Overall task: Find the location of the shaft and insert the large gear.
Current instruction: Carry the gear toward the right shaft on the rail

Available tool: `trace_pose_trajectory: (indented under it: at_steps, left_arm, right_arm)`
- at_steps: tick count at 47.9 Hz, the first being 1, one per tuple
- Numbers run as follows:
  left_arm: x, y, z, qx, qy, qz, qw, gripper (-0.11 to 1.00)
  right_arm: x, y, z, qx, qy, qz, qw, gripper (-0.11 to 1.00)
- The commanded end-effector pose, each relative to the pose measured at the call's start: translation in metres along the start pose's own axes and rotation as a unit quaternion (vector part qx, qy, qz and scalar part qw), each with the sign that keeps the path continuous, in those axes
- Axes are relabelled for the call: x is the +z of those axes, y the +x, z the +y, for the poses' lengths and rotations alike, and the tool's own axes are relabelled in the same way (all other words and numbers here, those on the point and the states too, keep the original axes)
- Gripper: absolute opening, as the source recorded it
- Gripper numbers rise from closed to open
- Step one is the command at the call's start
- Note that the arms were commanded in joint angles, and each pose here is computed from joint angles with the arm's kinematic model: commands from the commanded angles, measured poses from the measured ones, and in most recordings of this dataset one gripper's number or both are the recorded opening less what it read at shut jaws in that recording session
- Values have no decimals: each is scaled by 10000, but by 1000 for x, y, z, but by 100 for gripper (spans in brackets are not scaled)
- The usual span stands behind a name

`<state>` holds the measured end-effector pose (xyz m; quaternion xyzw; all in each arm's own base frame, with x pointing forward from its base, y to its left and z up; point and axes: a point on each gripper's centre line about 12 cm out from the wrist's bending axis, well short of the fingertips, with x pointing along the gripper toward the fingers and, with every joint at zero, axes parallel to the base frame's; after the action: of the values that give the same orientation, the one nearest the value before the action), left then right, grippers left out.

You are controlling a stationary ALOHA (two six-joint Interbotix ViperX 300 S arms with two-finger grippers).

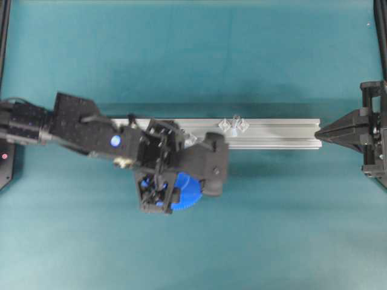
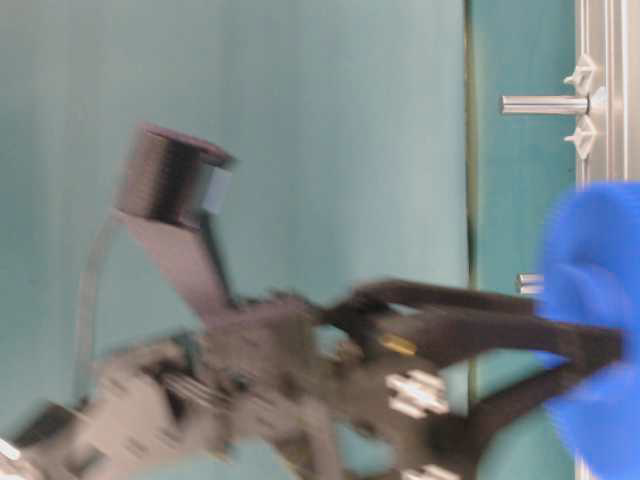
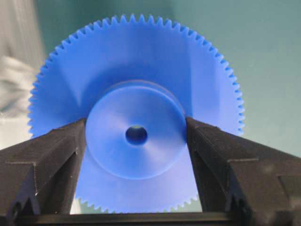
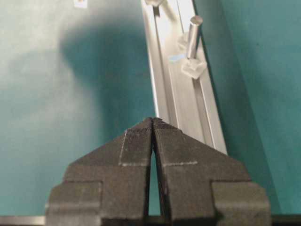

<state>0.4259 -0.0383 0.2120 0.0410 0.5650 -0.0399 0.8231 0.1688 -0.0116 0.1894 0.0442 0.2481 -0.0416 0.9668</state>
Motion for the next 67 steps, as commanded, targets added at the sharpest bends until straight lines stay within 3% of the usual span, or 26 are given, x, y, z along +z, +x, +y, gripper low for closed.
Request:
trace_pose_trajectory:
  at_steps: [1,7,22,28,38,50,67]
  left_arm:
    - [22,-42,10,77,87,-364,9993,71]
    - [30,-53,19,125,167,-397,9990,71]
    - [43,-70,37,227,110,-577,9980,71]
    - [46,-68,41,249,145,-557,9980,71]
    - [58,-62,52,328,435,-585,9968,71]
    - [69,-53,77,442,443,-604,9962,71]
    - [87,-30,92,498,582,-577,9954,71]
  right_arm:
    - [4,0,0,-11,61,-39,10000,3]
    - [4,0,0,-11,61,-39,10000,3]
    - [3,0,0,-11,69,-32,10000,3]
    - [4,0,0,-11,61,-39,10000,3]
    - [3,0,0,-12,61,-24,10000,3]
    - [5,0,0,-10,61,-55,10000,3]
    - [4,0,0,-11,69,-39,10000,3]
